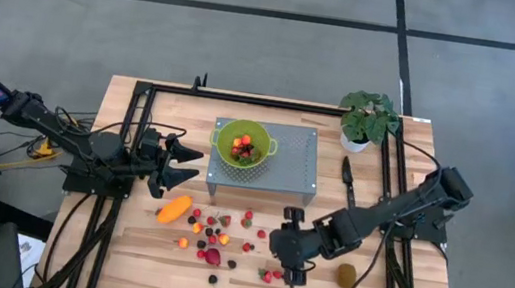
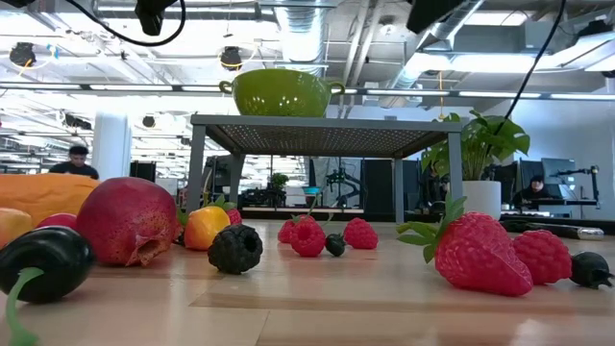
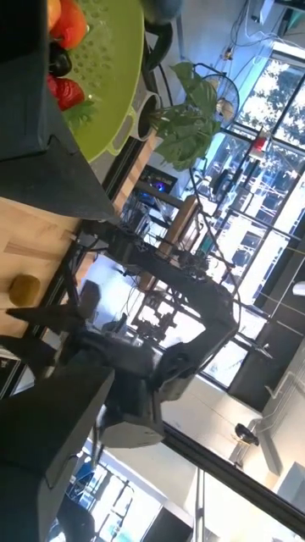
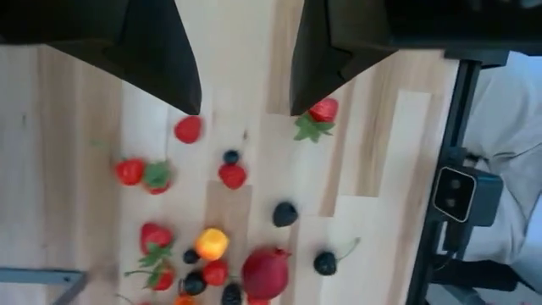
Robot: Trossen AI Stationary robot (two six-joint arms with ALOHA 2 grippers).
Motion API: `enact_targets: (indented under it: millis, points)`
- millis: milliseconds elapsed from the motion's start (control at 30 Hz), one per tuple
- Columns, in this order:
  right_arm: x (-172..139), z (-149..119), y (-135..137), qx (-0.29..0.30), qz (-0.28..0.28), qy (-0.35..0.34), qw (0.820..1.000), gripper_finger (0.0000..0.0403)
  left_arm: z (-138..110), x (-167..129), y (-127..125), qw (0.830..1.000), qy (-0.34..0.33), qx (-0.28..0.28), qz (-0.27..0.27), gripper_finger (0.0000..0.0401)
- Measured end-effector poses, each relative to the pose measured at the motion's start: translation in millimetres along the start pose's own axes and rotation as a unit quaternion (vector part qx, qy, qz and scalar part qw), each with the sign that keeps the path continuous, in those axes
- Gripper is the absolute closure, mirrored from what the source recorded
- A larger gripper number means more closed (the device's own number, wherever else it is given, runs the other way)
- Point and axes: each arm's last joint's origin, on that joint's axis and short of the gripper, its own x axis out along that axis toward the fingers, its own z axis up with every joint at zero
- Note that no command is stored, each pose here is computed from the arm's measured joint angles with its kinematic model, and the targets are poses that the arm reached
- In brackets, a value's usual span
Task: Pick & Place Fruit
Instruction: Put the red raspberry into the green strainer bowl on the shelf
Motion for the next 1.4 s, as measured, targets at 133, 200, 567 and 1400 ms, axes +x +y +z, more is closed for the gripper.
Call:
enact_targets:
  millis: [133, 200, 567, 1400]
  points:
    - [12, -6, 2, 0.001, -0.022, -0.031, 0.999, 0.0233, 0, 0, 0, 1.0, 0.0, 0.0, 0.0, 0.011]
    - [23, -13, -2, 0.005, -0.027, -0.033, 0.999, 0.0234, 0, 0, 0, 1.0, 0.0, 0.0, 0.0, 0.011]
    - [65, -38, -29, 0.044, -0.033, -0.078, 0.995, 0.023, 0, 0, 0, 1.0, 0.0, 0.0, 0.0, 0.011]
    - [142, -80, -50, 0.042, -0.055, -0.073, 0.995, 0.0226, 0, 0, 0, 1.0, -0.001, 0.0, 0.0, 0.011]
